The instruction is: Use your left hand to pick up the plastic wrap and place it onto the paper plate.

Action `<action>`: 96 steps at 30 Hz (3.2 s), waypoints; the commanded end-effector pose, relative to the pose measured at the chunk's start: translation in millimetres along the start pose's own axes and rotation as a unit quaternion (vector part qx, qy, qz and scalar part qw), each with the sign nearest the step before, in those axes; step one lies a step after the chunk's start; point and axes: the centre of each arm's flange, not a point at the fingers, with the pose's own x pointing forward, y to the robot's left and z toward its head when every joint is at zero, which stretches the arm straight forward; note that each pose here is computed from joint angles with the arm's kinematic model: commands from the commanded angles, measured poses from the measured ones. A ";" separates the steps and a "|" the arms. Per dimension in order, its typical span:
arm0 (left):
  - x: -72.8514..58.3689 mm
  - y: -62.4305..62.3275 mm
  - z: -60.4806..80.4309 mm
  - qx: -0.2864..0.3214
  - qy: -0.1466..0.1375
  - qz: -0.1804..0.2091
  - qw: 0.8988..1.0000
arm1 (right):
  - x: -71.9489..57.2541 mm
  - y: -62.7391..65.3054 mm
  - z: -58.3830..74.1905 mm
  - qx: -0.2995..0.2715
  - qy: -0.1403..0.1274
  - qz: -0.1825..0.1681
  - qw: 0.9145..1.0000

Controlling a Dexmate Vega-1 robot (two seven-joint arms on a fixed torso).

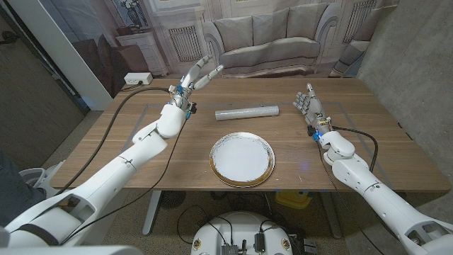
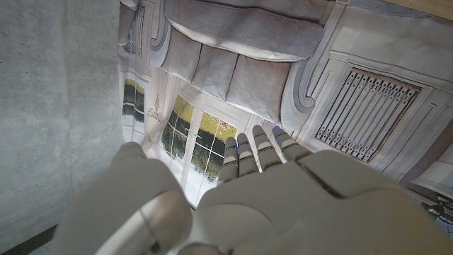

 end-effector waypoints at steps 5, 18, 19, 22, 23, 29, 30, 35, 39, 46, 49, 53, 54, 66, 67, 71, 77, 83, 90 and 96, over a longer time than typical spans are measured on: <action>8.3 -2.4 10.6 0.067 0.008 -0.010 0.998 | 0.6 -1.2 -0.6 0.003 -0.003 0.000 1.000; 14.3 -7.9 19.2 0.094 0.016 -0.023 0.995 | -4.2 -6.2 -1.8 0.008 -0.005 -0.005 1.000; 14.9 -8.2 19.9 0.097 0.016 -0.024 0.995 | -4.7 -6.6 -2.0 0.008 -0.005 -0.006 1.000; 16.3 -9.4 21.8 0.100 0.015 -0.026 0.995 | -5.8 -7.8 -2.3 0.010 -0.006 -0.007 1.000; 16.7 -9.8 22.3 0.100 0.014 -0.026 0.995 | -6.0 -8.2 -2.3 0.011 -0.006 -0.007 1.000; 19.3 -12.4 26.6 0.120 0.013 -0.028 0.992 | -5.7 -10.2 -2.1 0.011 -0.006 -0.005 1.000; 19.8 -12.9 27.4 0.125 0.014 -0.029 0.992 | -5.5 -10.6 -2.1 0.012 -0.006 -0.005 1.000; 22.0 -15.9 29.6 0.134 0.017 -0.039 0.990 | -5.6 -12.7 -1.7 0.012 -0.007 -0.006 1.000; 24.2 -18.4 31.1 0.139 0.018 -0.047 0.989 | -5.9 -14.1 -1.1 0.012 -0.008 -0.005 1.000; 27.6 -21.1 34.0 0.159 0.022 -0.058 0.985 | -6.2 -15.7 0.4 0.012 -0.009 -0.006 1.000; 29.3 -21.6 34.4 0.162 0.023 -0.063 0.984 | -5.9 -15.9 0.8 0.012 -0.009 -0.007 1.000; 31.4 -22.4 35.5 0.168 0.024 -0.069 0.983 | -5.0 -15.9 1.1 0.012 -0.009 -0.007 1.000; 31.9 -22.8 35.8 0.170 0.025 -0.070 0.983 | -4.6 -15.9 1.2 0.012 -0.009 -0.007 1.000; 36.9 -26.9 38.9 0.186 0.030 -0.080 0.979 | -0.6 -14.3 2.5 0.012 -0.010 -0.005 1.000; 37.3 -27.4 39.2 0.188 0.030 -0.082 0.978 | -0.6 -14.3 2.4 0.012 -0.009 -0.006 1.000; 39.1 -29.6 40.0 0.194 0.032 -0.088 0.976 | -0.6 -14.5 1.5 0.014 -0.009 -0.007 1.000; 40.8 -33.8 42.2 0.208 0.034 -0.097 0.973 | -1.1 -14.0 0.4 0.015 -0.009 -0.007 1.000; 41.0 -35.5 43.4 0.215 0.034 -0.104 0.970 | -1.3 -13.8 0.7 0.015 -0.010 -0.008 1.000; 40.4 -38.4 45.1 0.224 0.035 -0.111 0.968 | -1.8 -14.1 2.8 0.016 -0.014 -0.008 1.000; 40.6 -41.8 46.7 0.231 0.040 -0.121 0.965 | -2.9 -13.5 2.0 0.020 -0.015 -0.008 1.000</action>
